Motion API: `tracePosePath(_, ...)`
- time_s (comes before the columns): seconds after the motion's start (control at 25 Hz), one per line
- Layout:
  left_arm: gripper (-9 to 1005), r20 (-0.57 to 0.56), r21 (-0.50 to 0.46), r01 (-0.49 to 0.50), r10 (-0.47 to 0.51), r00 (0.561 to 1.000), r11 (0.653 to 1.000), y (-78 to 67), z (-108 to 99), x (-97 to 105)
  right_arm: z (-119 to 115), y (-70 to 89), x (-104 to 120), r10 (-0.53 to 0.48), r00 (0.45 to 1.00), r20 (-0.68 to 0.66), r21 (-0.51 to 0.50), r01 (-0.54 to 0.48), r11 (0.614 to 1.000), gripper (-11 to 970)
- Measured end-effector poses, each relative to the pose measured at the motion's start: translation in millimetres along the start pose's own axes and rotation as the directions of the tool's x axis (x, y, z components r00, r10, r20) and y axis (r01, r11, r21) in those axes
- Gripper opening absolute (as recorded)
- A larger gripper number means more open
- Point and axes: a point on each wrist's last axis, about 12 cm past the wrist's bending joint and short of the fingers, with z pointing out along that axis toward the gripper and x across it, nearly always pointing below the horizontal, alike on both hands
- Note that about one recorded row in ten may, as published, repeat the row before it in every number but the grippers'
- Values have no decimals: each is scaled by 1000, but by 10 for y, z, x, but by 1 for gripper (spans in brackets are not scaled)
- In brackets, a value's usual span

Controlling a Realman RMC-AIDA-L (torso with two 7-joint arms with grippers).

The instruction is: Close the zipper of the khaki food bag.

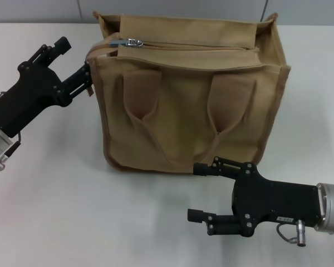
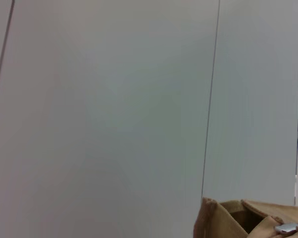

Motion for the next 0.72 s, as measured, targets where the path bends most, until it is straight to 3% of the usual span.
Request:
tracePosePath(0.2, 805, 0, -2, -7, 7, 1000, 1000, 3, 7, -1, 4, 10, 6, 7, 1000, 2, 0, -7, 1000, 812)
tracePosePath(0.72, 290, 6, 0, -7, 7, 1000, 1000, 9, 31, -14, 7, 15, 6, 12, 1000, 15, 11, -13, 1000, 811)
